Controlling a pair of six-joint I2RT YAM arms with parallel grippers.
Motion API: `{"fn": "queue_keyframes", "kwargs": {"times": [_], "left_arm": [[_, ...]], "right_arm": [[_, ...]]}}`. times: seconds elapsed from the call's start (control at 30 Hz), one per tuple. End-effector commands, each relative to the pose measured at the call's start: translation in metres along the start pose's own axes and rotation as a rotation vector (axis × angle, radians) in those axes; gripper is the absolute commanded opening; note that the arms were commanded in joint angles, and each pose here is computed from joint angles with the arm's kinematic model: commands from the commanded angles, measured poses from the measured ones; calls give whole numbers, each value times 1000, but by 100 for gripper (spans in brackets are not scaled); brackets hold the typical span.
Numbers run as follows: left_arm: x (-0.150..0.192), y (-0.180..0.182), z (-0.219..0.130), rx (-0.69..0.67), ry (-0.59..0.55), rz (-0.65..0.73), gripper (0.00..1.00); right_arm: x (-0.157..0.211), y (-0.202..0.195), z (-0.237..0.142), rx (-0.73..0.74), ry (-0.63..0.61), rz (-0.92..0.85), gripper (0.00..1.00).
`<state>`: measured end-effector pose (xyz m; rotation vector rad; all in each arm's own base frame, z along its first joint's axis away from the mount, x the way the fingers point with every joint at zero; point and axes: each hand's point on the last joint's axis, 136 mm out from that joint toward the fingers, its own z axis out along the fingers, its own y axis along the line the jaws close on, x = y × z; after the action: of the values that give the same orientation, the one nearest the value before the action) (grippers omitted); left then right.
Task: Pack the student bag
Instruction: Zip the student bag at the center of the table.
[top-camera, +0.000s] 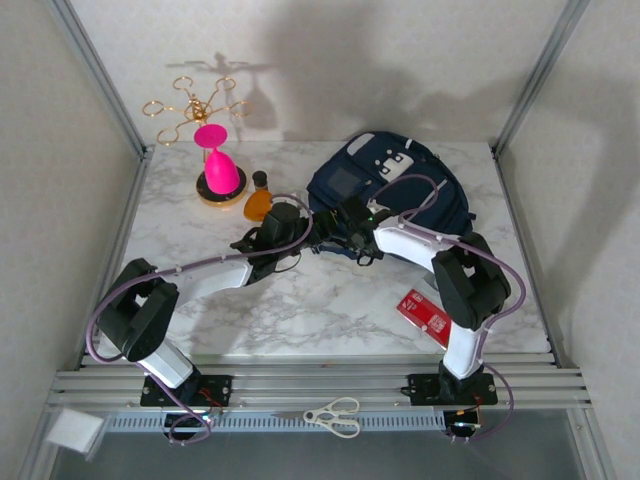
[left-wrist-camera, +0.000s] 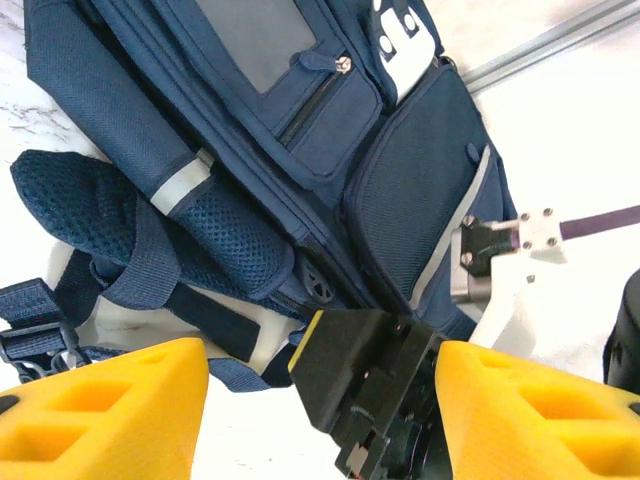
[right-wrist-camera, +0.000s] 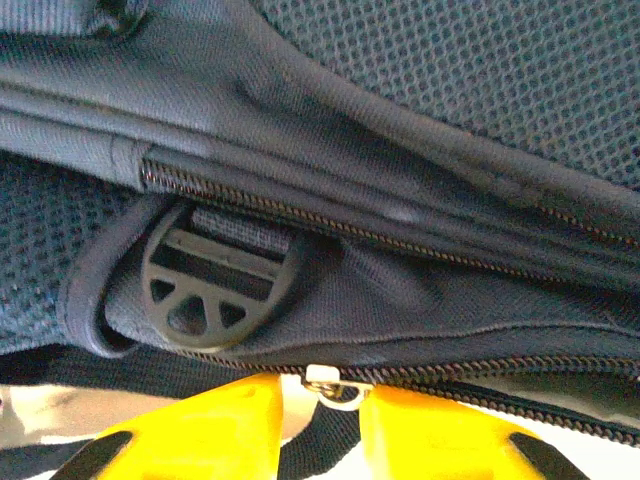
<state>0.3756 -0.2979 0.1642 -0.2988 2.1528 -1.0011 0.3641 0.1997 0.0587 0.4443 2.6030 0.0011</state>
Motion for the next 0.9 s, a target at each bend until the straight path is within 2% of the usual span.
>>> {"fn": "queue_keyframes", "kwargs": {"times": [0.0,0.2,0.3,0.63,0.87], "left_arm": [[-8,-6,-5,29,-39,-4,62],[-10,-2,-6,33,-44,-7,63],[-9,-4,-5,50,-37,-13,63],[-2,-5,0,83,-17,-36,63],[1,-3,3,82,-10,-44,64]], "right_arm": [[-2,-8,3,77,-19,41,28],[-2,-12,16,139,-35,113,37],[-4,-18,13,162,-47,117,29],[2,-34,-11,131,-24,72,18],[-5,-15,3,54,-23,-24,11]]}}
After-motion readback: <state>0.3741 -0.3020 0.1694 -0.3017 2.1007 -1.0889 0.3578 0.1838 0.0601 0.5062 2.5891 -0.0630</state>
